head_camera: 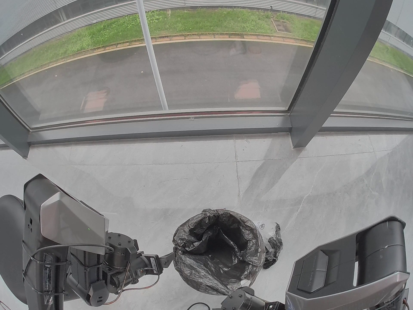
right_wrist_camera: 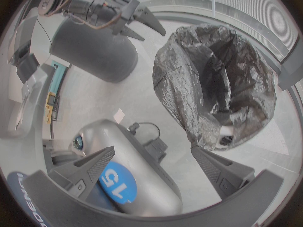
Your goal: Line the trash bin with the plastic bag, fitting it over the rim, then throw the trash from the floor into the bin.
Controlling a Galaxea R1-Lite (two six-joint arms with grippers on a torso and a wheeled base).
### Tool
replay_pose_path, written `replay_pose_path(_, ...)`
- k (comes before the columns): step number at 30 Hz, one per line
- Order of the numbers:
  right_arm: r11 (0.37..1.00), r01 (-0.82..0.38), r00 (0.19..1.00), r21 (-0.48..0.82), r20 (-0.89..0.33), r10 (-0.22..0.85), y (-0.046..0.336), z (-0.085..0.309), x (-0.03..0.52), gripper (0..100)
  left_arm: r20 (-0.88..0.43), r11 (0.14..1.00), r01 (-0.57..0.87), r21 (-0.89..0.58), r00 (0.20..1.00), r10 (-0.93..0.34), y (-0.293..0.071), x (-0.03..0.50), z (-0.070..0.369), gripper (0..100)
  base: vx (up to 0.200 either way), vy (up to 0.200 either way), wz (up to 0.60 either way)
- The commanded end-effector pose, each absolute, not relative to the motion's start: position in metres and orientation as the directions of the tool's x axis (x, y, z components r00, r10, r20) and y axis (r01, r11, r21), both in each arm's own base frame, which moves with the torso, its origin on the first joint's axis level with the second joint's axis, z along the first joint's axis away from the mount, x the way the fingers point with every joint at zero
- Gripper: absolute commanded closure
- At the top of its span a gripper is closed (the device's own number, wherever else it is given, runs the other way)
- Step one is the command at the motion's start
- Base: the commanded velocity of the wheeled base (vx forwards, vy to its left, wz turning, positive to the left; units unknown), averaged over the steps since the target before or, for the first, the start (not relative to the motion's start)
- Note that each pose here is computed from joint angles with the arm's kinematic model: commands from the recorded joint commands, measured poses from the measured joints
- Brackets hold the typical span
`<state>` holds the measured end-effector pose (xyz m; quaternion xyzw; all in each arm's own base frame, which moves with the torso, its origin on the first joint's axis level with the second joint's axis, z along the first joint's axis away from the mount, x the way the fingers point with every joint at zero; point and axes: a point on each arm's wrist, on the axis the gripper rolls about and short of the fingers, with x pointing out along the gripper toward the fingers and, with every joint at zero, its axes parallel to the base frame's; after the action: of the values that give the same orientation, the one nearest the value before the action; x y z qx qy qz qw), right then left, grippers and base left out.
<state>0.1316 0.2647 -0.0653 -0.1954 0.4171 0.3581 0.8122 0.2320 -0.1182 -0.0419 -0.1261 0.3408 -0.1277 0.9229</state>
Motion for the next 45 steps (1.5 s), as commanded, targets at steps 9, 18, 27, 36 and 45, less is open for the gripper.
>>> replay_pose_path(9,0.679,-0.733,0.431,0.053,-0.736,0.523,0.260,-0.033,0.124,0,-0.599,0.936,0.150,-0.319,0.733,-0.322,-0.118,0.231,-0.042,0,0.000,0.000,0.00)
replay_pose_path(18,0.666,-0.744,0.417,0.053,-0.742,0.524,0.255,-0.030,0.114,0,-0.599,0.936,0.150,-0.319,0.733,-0.322,-0.118,0.231,-0.042,0,0.000,0.000,0.00)
replay_pose_path(27,0.819,-0.574,0.602,-0.008,-0.682,0.415,0.240,-0.024,0.181,0,-0.599,0.935,0.152,-0.319,0.733,-0.323,-0.118,0.231,-0.042,0,0.000,0.000,0.00)
replay_pose_path(36,0.854,-0.520,0.669,-0.012,-0.627,0.399,0.251,-0.031,0.227,0,-0.599,0.935,0.152,-0.319,0.733,-0.323,-0.119,0.231,-0.042,0,0.000,0.000,0.00)
replay_pose_path(45,0.856,-0.516,0.666,-0.018,-0.637,0.388,0.249,-0.034,0.227,0,-0.600,0.936,0.150,-0.319,0.733,-0.322,-0.118,0.231,-0.042,0,0.000,0.000,0.00)
